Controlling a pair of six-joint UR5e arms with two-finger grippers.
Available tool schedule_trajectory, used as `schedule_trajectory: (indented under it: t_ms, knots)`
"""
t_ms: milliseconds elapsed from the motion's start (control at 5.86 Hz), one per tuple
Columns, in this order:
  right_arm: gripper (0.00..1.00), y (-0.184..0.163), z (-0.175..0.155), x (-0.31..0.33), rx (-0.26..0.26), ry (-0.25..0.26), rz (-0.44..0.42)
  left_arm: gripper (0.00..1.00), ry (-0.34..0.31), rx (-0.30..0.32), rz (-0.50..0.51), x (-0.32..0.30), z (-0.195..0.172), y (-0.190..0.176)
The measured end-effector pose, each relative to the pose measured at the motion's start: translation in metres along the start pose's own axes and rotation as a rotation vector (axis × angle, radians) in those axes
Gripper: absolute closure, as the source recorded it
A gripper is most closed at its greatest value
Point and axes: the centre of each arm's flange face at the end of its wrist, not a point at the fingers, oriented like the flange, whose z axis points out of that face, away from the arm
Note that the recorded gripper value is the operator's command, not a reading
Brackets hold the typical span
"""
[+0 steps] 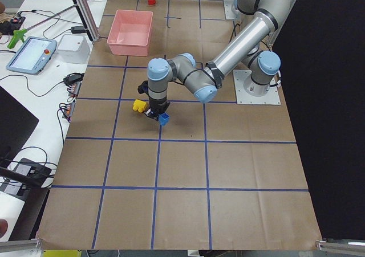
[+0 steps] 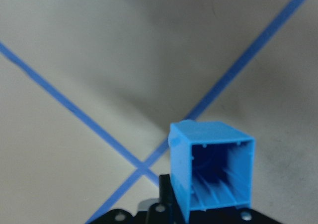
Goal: Put all blocks into box
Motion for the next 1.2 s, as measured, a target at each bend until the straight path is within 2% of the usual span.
schedule_trajectory:
  t_ms: [171,341,512,683,1024,1195]
  knots:
    - [0.95,-0.032,0.044,-0.041,0.096,-0.055,-0.031,1.0,0.012,0.015,-0.113,-0.01,-0.046,-0.028]
    - [0.93,-0.06,0.092,-0.065,0.169,-0.084,-0.055,1.0,0.044,0.051,-0.256,-0.006,-0.081,-0.059]
    - [0.14,-0.084,0.132,-0.074,0.214,-0.099,-0.092,1.0,0.089,0.097,-0.406,0.007,-0.103,-0.086]
    - [0.0,-0.098,0.161,-0.079,0.234,-0.11,-0.121,1.0,0.136,0.125,-0.551,0.026,-0.117,-0.114]
    - [0.0,-0.106,0.175,-0.087,0.233,-0.114,-0.137,1.0,0.192,0.123,-0.767,0.084,-0.135,-0.195]
    - [0.0,-0.107,0.169,-0.087,0.227,-0.107,-0.131,1.0,0.2,0.12,-0.82,0.11,-0.143,-0.235]
